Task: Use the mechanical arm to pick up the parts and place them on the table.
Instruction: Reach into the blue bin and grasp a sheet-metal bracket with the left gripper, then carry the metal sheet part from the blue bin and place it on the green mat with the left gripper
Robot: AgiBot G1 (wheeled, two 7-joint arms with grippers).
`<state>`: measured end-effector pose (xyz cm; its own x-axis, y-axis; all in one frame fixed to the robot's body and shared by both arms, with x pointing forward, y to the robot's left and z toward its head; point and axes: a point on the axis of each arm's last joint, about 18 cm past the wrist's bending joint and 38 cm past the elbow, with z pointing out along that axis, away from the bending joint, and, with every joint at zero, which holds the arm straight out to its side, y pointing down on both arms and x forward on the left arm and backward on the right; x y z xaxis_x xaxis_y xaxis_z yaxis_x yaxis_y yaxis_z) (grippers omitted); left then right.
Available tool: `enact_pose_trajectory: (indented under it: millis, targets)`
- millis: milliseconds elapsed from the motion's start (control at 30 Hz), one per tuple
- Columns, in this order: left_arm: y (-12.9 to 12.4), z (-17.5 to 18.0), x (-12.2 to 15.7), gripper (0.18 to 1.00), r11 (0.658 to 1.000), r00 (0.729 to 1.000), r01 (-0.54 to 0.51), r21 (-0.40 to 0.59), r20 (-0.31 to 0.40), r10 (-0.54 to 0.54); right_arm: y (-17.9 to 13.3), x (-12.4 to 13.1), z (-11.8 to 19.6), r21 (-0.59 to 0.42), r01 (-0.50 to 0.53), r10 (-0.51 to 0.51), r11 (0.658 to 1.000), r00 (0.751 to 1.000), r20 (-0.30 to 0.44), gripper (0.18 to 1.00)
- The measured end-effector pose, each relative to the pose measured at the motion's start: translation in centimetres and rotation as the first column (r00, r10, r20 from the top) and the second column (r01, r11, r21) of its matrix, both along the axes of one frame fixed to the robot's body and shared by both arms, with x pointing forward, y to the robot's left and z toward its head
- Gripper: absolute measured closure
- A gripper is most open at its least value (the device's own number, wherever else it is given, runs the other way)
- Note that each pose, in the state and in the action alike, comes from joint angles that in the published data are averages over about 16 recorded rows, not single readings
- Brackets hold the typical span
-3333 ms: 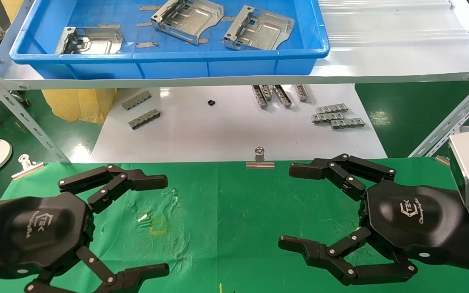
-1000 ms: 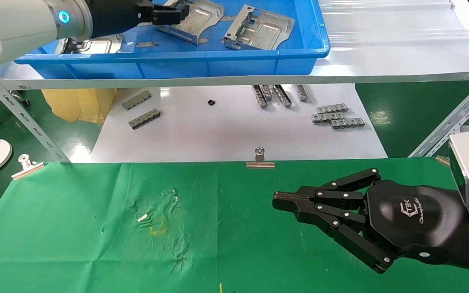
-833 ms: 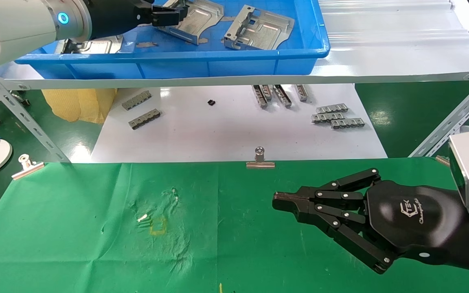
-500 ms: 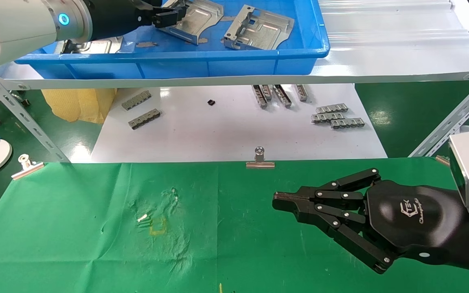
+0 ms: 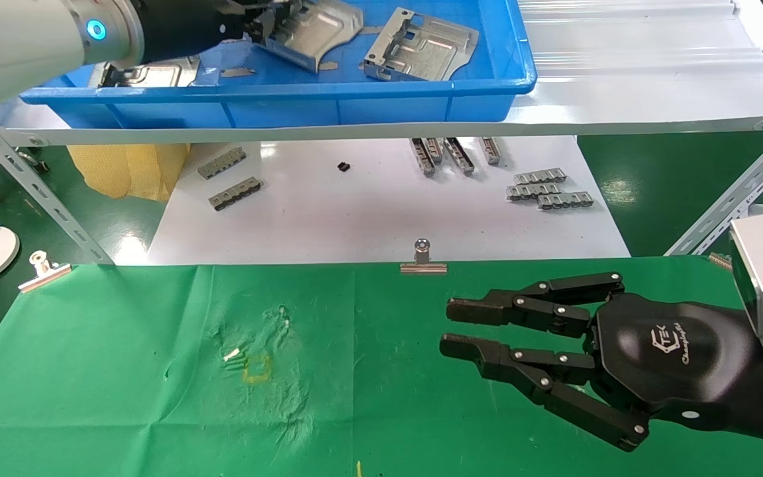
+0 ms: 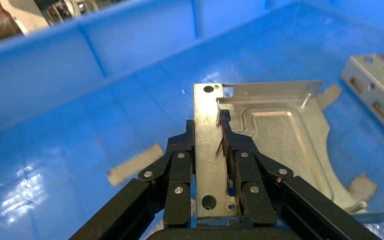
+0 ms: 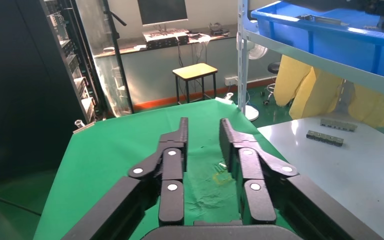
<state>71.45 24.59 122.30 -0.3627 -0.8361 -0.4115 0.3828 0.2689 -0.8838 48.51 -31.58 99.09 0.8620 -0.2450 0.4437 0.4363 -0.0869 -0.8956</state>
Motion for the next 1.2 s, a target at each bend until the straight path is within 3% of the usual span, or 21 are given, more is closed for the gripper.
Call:
enact_pose_trajectory:
  millis: [300, 533, 900, 1033, 1200]
  targets:
    - [1.1, 1.4, -2.6, 0.898, 0.994, 0.993, 0.1, 0.042, 0.053, -0.103, 0.0, 0.0, 0.0, 0.0, 0.0, 0.0, 1.0, 1.0, 0.0, 0.712]
    - [2.3, 0.7, -5.8, 0.91, 0.961, 0.965, 0.24, 0.136, 0.073, -0.251, 0.0, 0.0, 0.0, 0.0, 0.0, 0.0, 1.0, 1.0, 0.0, 0.545]
    - [4.9, -4.7, -10.5, 0.91, 0.834, 0.889, 0.414, 0.366, 0.036, -0.457, 0.0, 0.0, 0.0, 0.0, 0.0, 0.0, 1.0, 1.0, 0.0, 0.327]
    - [6.1, -8.1, -10.6, 0.91, 0.783, 0.885, 0.414, 0.464, -0.005, -0.465, 0.0, 0.0, 0.0, 0.0, 0.0, 0.0, 1.0, 1.0, 0.0, 0.272]
    - [7.4, -12.9, -9.6, 0.91, 0.714, 0.9, 0.386, 0.584, -0.068, -0.431, 0.0, 0.0, 0.0, 0.0, 0.0, 0.0, 1.0, 1.0, 0.0, 0.215]
